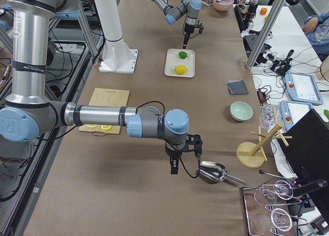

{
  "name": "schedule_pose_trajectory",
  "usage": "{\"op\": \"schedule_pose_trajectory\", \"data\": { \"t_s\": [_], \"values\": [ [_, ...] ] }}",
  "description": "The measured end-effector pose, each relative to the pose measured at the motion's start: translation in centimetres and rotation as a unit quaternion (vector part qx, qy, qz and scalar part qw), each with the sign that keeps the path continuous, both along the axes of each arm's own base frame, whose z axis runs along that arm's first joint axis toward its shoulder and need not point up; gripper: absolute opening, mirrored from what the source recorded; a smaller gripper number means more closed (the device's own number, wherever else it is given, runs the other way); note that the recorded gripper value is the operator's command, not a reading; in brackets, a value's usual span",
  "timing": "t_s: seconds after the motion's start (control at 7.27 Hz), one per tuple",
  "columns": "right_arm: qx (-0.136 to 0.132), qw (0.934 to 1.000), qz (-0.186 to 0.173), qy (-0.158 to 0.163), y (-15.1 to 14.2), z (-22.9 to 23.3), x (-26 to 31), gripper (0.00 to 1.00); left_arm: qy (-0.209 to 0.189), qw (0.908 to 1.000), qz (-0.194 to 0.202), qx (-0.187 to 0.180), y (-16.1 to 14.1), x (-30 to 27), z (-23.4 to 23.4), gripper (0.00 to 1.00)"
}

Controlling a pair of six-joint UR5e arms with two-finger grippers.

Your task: Place all lemons on tray

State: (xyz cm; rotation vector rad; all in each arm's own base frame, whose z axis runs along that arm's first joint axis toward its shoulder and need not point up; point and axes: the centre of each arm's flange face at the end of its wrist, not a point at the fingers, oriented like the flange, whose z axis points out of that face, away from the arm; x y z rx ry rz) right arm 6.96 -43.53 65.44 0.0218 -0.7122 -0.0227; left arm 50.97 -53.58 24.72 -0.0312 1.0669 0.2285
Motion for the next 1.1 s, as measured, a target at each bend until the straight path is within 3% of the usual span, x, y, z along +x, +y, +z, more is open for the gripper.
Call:
{"op": "schedule_pose_trajectory", "data": {
  "t_s": [0.28,0.55,0.69,0.83,1.1],
  "values": [
    [-0.013,0.9997,0.008,-0.02,0.0,-0.3,-0.1,1.0,-0.008,0.9992,-0.039,-0.006,-3.7,-4.8,1.6,0.99],
    [-0.017,0.9994,0.013,-0.028,0.1,-0.4,-0.2,1.0,-0.033,0.9931,-0.112,-0.013,-9.1,-17.0,8.3,0.99],
    [-0.018,0.9993,0.013,-0.03,0.1,-0.4,-0.2,1.0,-0.05,0.9903,-0.13,0.007,-11.0,-23.1,11.4,0.99],
    [-0.017,0.9993,0.013,-0.03,0.0,-0.5,-0.2,1.0,-0.072,0.9881,-0.134,0.026,-12.2,-28.6,14.1,0.99],
    [-0.018,0.9993,0.013,-0.03,0.0,-0.3,-0.2,1.0,-0.132,0.9832,-0.102,0.074,-12.5,-36.7,20.3,0.99]
  ]
}}
